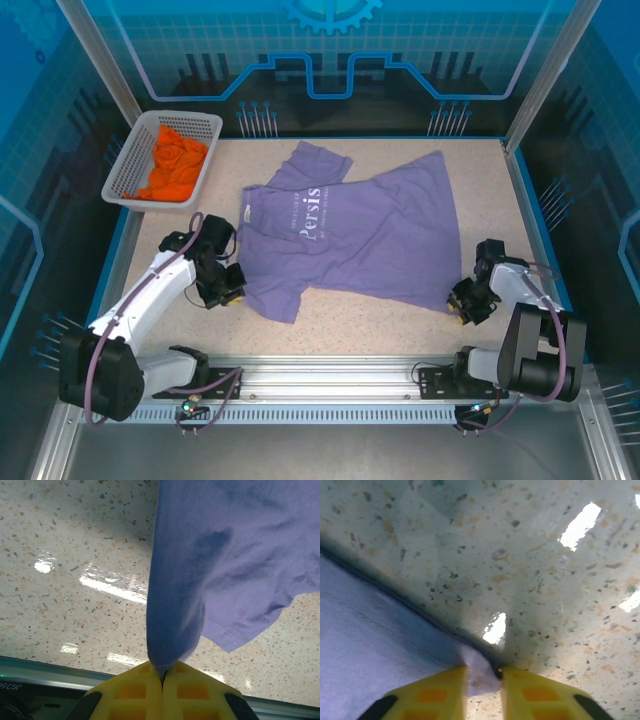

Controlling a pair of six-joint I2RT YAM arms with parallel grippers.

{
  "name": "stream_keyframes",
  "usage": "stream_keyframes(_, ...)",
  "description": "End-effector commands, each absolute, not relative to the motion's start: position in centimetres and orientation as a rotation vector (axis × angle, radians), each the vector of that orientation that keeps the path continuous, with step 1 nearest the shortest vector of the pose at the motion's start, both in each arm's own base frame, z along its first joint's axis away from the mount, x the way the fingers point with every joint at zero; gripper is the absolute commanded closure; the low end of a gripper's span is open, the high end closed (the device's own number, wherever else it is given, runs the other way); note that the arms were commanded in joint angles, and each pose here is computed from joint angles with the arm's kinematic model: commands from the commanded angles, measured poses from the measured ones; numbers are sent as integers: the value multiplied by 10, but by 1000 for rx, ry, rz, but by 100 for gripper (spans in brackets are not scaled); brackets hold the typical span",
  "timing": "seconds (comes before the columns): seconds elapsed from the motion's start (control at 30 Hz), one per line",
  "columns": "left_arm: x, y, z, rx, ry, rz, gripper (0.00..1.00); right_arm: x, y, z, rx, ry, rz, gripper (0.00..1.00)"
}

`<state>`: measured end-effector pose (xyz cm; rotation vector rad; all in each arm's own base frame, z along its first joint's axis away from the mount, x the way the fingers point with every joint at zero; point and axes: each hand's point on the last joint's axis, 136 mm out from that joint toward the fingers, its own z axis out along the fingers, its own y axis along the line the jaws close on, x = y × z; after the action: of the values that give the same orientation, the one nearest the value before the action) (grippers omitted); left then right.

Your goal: Fold and stack the t-shirts

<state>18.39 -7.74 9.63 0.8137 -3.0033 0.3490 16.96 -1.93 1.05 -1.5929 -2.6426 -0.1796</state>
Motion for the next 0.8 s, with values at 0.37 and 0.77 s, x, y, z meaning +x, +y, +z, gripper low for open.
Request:
stream_keyframes(0.37, 140, -68, 97, 863, -2886, 267, 100, 187, -35, 26, -1529, -2756, -138, 100)
stream_keyframes(0.77, 83, -84, 91, 922, -2671, 318, 100, 173, -34, 59, -1360, -2864, 8, 100)
